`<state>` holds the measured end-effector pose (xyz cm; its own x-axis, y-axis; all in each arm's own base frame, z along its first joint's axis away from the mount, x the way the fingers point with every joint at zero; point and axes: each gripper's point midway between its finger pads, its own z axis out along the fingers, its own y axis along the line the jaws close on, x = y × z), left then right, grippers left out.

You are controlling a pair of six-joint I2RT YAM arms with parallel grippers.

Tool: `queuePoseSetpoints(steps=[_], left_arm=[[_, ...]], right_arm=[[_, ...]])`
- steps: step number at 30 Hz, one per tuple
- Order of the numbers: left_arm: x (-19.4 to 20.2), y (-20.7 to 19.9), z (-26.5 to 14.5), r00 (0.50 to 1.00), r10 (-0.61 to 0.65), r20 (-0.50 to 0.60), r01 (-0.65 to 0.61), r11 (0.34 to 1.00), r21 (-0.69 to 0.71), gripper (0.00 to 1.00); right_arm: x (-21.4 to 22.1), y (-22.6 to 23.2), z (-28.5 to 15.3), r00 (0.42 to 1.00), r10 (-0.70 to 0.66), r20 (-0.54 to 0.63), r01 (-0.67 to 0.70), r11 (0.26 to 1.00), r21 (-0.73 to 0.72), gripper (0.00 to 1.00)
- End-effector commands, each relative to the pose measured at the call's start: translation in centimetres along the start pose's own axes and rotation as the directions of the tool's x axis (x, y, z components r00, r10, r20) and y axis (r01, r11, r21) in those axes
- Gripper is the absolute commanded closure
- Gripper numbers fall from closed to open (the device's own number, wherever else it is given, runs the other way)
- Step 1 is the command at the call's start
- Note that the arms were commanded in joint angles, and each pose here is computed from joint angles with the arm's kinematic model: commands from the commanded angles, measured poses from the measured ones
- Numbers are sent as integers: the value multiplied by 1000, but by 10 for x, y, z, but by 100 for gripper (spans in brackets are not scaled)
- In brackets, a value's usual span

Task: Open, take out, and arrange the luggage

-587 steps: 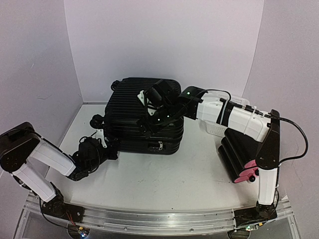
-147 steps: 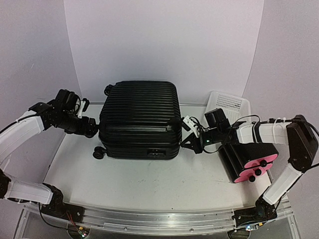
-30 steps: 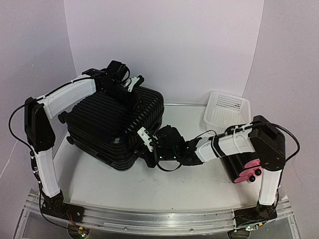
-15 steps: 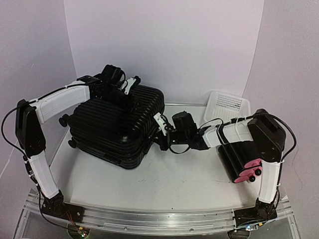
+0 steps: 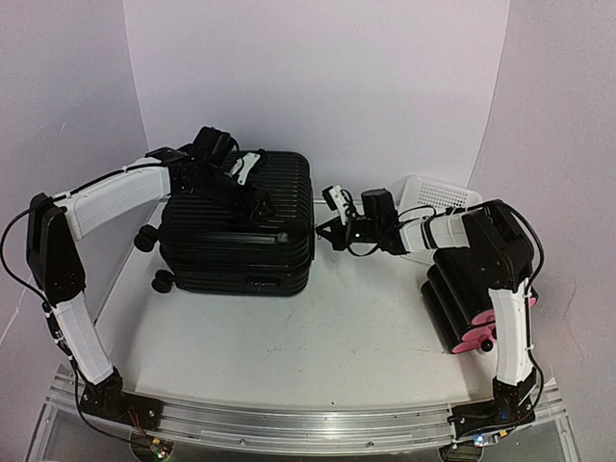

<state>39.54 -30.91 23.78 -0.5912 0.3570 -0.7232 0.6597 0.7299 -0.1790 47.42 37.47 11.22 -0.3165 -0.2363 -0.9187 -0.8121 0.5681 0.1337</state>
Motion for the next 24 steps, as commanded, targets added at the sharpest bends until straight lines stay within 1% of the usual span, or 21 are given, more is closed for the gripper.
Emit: queuePoseSetpoints(steps=[1, 2, 5, 8, 11, 17, 21, 24], left_arm=[[49, -14, -9, 976, -87, -200, 98, 994, 47, 19], [42, -17, -15, 979, -88, -182, 100, 993, 59, 17], [19, -26, -37, 989, -89, -121, 99, 992, 81, 10], [-4, -29, -55, 993, -94, -65, 99, 992, 78, 8], [-25, -29, -64, 995, -98, -16, 99, 993, 67, 7], [-51, -27, -56, 995, -98, 23, 97, 994, 47, 9], [-67, -38, -41, 999, -15, 46, 14, 1000, 17, 11], [-68, -40, -23, 998, 53, 33, -53, 999, -10, 12]], right_arm=[[-77, 19, -25, 970, -74, 233, 94, 993, -74, 100], [-78, 28, -27, 969, -54, 241, 80, 992, -97, 100], [-77, 63, -34, 969, -67, 239, 104, 984, -144, 100], [-71, 99, -42, 970, -75, 230, 118, 976, -181, 100], [-61, 141, -46, 972, -87, 216, 135, 966, -219, 100], [-45, 223, -49, 976, -89, 198, 145, 946, -290, 100], [-33, 274, -46, 979, -68, 192, 133, 928, -348, 100], [-32, 285, -43, 979, -33, 199, 101, 934, -344, 100]])
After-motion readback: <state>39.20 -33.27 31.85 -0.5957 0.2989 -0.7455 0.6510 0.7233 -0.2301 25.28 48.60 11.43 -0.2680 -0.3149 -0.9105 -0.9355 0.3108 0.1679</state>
